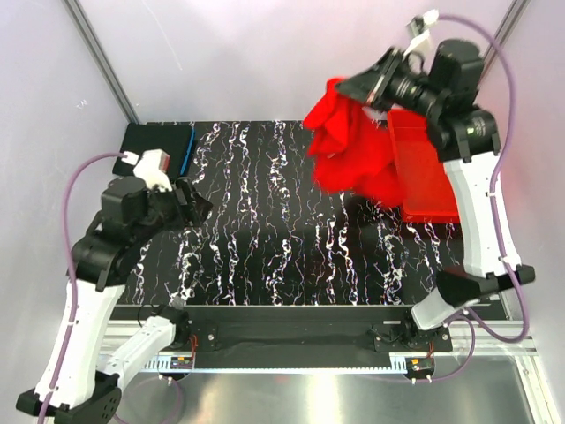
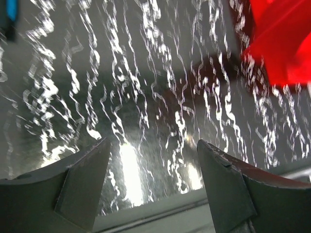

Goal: Fold and stack the t-shirts
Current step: Move the tshirt to the center of the board

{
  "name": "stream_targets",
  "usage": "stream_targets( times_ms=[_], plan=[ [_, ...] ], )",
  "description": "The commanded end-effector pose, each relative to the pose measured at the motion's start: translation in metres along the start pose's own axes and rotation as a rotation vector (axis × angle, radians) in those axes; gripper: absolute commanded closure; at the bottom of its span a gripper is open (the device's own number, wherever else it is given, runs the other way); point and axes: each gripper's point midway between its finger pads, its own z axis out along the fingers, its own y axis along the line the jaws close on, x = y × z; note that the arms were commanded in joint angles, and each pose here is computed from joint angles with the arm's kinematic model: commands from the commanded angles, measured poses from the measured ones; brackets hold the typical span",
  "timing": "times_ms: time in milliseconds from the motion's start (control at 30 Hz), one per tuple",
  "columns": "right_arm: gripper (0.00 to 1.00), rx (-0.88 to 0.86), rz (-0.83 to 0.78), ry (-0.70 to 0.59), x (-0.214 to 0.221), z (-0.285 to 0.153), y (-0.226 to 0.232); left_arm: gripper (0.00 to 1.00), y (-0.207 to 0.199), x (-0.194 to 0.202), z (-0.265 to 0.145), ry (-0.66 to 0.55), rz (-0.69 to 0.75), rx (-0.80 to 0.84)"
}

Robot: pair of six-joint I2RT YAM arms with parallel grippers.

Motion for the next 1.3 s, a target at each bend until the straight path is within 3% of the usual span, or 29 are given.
stream_targets(
  times_ms=[0, 33, 133, 167, 200, 267, 333, 467, 533, 600, 800, 933, 1033, 1267],
  plan=[
    [1.0, -0.066, 0.041, 0.078, 0.033, -0.005, 0.01, 0.23, 0.003, -0.039, -0.035, -0.176, 0.029, -0.051],
    [1.0, -0.052, 0.047, 0.084, 0.038, -0.006, 0.004, 0.23, 0.003, -0.04, -0.038, -0.186, 0.038, -0.05],
    [0.74, 0.056, 0.077, 0.139, 0.065, -0.004, -0.034, 0.23, 0.002, -0.033, -0.035, -0.152, 0.036, -0.039],
    [0.68, 0.077, 0.097, 0.191, 0.081, 0.0, -0.048, 0.21, -0.006, -0.027, -0.031, -0.116, 0.034, 0.009],
    [0.55, 0.094, 0.128, 0.264, 0.097, 0.008, -0.064, 0.2, -0.008, -0.018, -0.023, -0.077, 0.019, 0.026],
    [0.42, 0.18, 0.184, 0.4, 0.129, 0.007, -0.094, 0.2, -0.017, -0.008, -0.012, -0.021, 0.002, 0.078],
    [0.33, 0.335, 0.169, 0.469, 0.152, 0.001, -0.136, 0.26, -0.018, 0.001, -0.005, 0.021, 0.003, 0.075],
    [0.32, 0.518, 0.11, 0.577, 0.196, -0.033, -0.188, 0.29, -0.014, 0.009, 0.009, 0.067, 0.047, -0.014],
    [0.34, 0.51, 0.16, 0.665, 0.231, -0.044, -0.2, 0.29, -0.024, 0.014, 0.014, 0.093, 0.047, 0.008],
    [0.4, 0.453, 0.205, 0.67, 0.249, -0.044, -0.194, 0.27, -0.036, 0.024, 0.028, 0.128, 0.039, 0.056],
    [0.41, 0.418, 0.279, 0.787, 0.33, -0.052, -0.204, 0.19, -0.065, 0.089, 0.081, 0.384, 0.024, 0.152],
    [0.34, 0.45, 0.305, 0.847, 0.363, -0.062, -0.219, 0.19, -0.074, 0.132, 0.129, 0.551, -0.035, 0.154],
    [0.23, 0.52, 0.254, 0.868, 0.371, -0.07, -0.239, 0.15, -0.078, 0.128, 0.155, 0.532, -0.031, 0.119],
    [0.27, 0.653, 0.279, 0.933, 0.394, -0.092, -0.265, 0.1, -0.085, 0.121, 0.216, 0.524, -0.062, 0.036]
  ],
)
